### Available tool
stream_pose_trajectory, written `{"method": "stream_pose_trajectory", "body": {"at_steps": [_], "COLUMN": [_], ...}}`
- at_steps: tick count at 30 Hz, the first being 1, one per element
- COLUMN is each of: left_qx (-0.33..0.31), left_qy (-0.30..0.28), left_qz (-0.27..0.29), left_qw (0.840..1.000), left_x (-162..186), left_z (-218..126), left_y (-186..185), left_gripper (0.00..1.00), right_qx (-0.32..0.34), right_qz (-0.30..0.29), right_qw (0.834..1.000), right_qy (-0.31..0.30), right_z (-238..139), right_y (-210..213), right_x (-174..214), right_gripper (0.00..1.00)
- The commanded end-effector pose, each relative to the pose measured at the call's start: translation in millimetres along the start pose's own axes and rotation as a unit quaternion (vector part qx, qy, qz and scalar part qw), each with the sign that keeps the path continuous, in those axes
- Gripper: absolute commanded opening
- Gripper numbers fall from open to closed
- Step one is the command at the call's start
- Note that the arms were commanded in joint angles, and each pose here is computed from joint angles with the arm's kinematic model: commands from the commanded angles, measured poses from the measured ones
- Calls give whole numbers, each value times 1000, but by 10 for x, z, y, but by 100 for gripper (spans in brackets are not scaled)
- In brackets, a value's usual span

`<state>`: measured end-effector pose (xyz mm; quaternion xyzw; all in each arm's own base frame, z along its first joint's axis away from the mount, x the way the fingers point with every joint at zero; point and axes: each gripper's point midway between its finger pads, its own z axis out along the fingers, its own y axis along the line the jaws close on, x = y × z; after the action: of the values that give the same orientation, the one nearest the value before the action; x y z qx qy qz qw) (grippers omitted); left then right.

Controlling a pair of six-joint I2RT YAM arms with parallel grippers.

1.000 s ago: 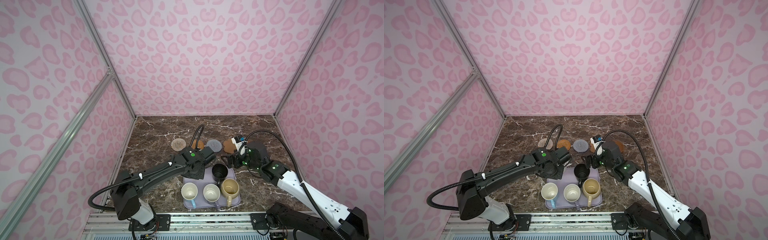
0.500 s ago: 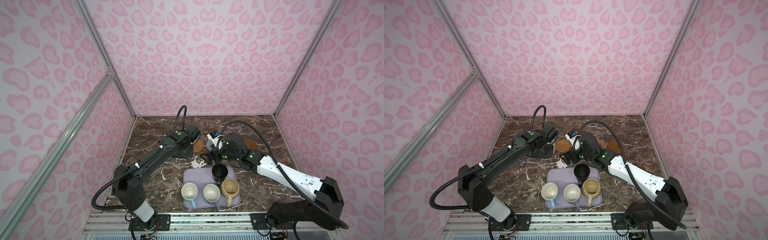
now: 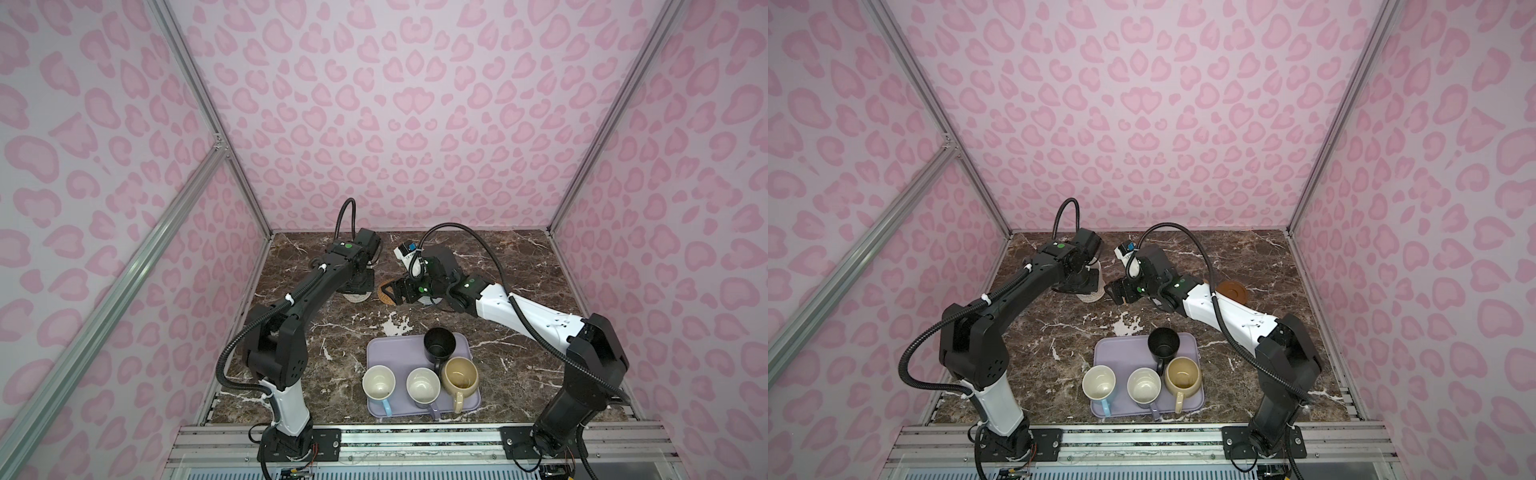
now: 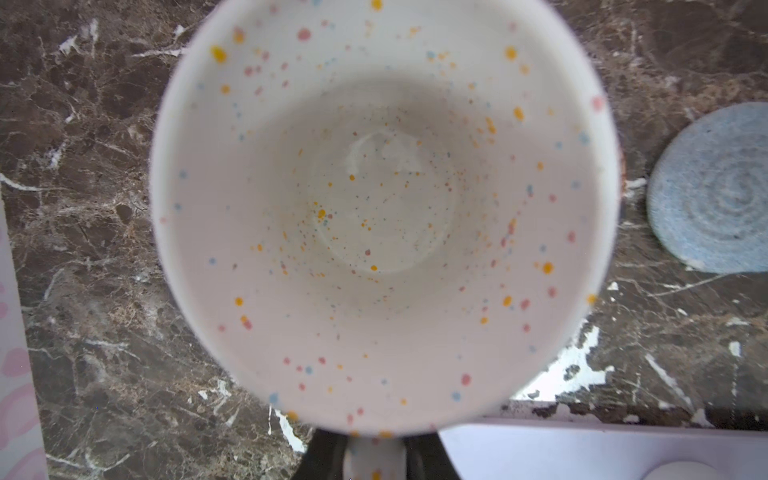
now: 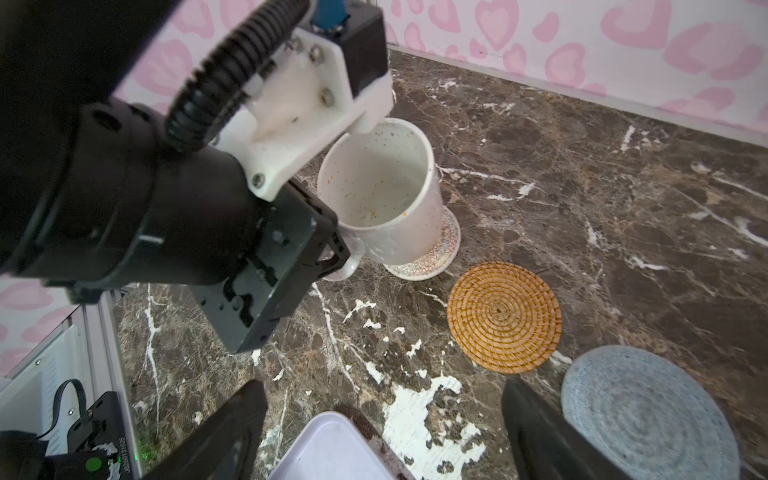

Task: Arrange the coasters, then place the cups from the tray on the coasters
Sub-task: 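Carry the speckled mug onto the multicolour coaster while the right gripper follows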

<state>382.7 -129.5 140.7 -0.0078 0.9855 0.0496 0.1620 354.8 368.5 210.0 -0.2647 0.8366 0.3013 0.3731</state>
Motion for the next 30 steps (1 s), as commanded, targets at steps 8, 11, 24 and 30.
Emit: {"method": "stream_pose_trajectory", "body": {"at_steps": [8, 11, 24, 30], "left_qx": [1, 1, 29, 21], "left_qy": [-29, -21, 1, 13], "left_qz": [2, -4, -9, -9], "left_qw": [1000, 1000, 1000, 1000], "left_x": [-378, -376, -264, -200], "left_z": [332, 392, 458, 511], "left_y": [3, 25, -42, -20], "left_gripper": [3, 3, 3, 3], "right_qx": [2, 10, 21, 21], "right_qz": [38, 42, 45, 48], "right_qw": [999, 998, 998, 997], "right_qy": [38, 41, 46, 49], "right_z": [245, 265, 238, 249], "right_y": [-191, -243, -302, -310], "right_x": [182, 229, 296, 331], "right_gripper": [91, 91, 91, 91]}}
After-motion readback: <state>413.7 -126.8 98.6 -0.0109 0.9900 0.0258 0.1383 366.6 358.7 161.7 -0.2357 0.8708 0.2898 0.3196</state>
